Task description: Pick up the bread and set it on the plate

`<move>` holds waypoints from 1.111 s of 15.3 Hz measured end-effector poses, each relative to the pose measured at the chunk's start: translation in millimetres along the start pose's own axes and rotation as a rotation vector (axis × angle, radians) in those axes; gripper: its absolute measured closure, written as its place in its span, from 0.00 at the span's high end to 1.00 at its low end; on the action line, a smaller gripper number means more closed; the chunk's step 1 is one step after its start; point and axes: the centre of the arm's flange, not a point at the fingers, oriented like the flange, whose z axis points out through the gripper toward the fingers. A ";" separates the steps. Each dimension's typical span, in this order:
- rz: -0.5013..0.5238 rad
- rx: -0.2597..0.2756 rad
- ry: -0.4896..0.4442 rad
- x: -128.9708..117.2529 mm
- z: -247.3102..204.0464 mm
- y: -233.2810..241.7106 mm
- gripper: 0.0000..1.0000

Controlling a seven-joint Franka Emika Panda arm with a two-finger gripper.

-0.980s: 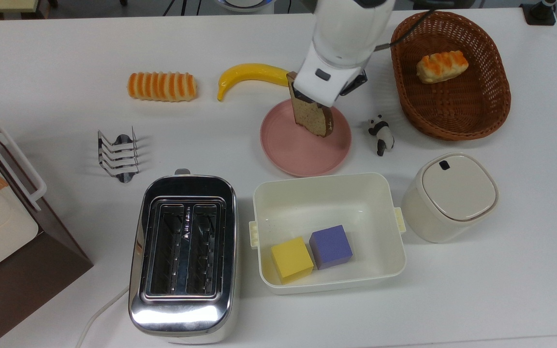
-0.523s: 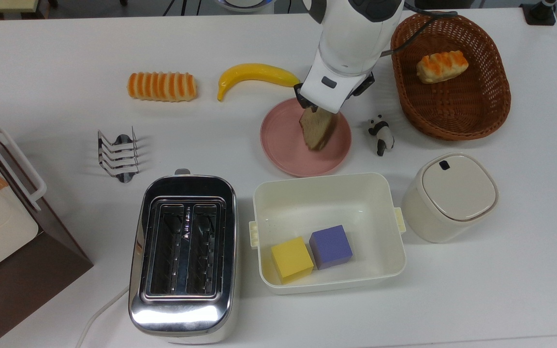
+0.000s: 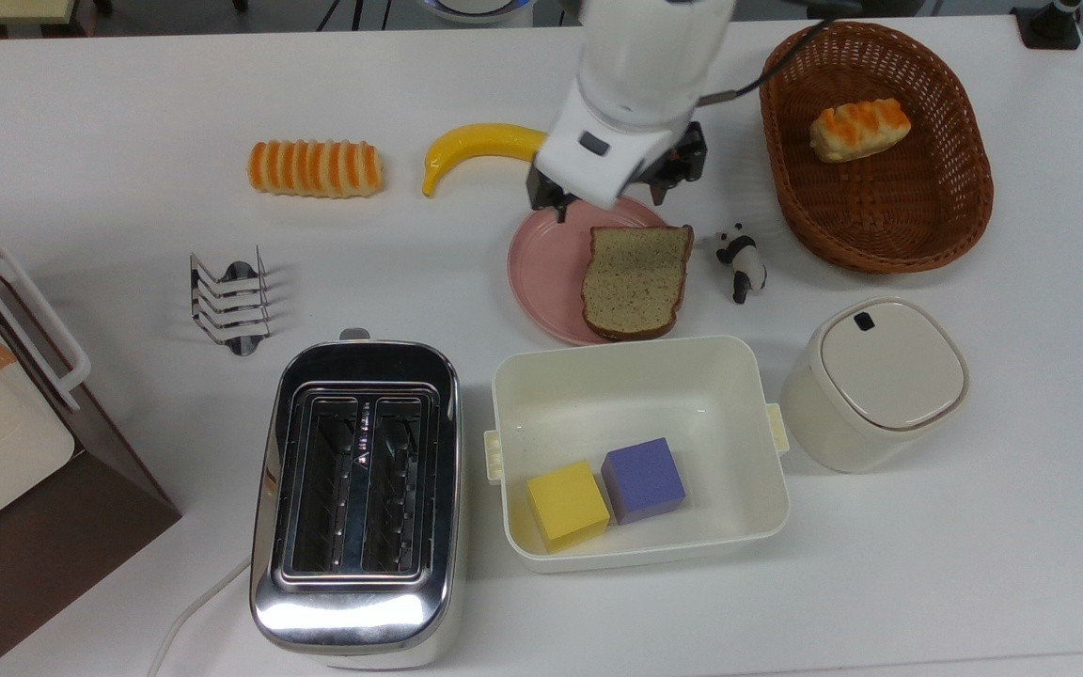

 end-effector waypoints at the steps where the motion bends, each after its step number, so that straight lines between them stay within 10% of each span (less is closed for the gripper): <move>1: 0.015 0.002 0.021 -2.4 -12.4 10.0 1.00; 8: 0.150 -0.029 0.158 -43.8 -96.5 103.3 1.00; 17: 0.286 -0.079 0.143 -79.0 -95.2 236.1 1.00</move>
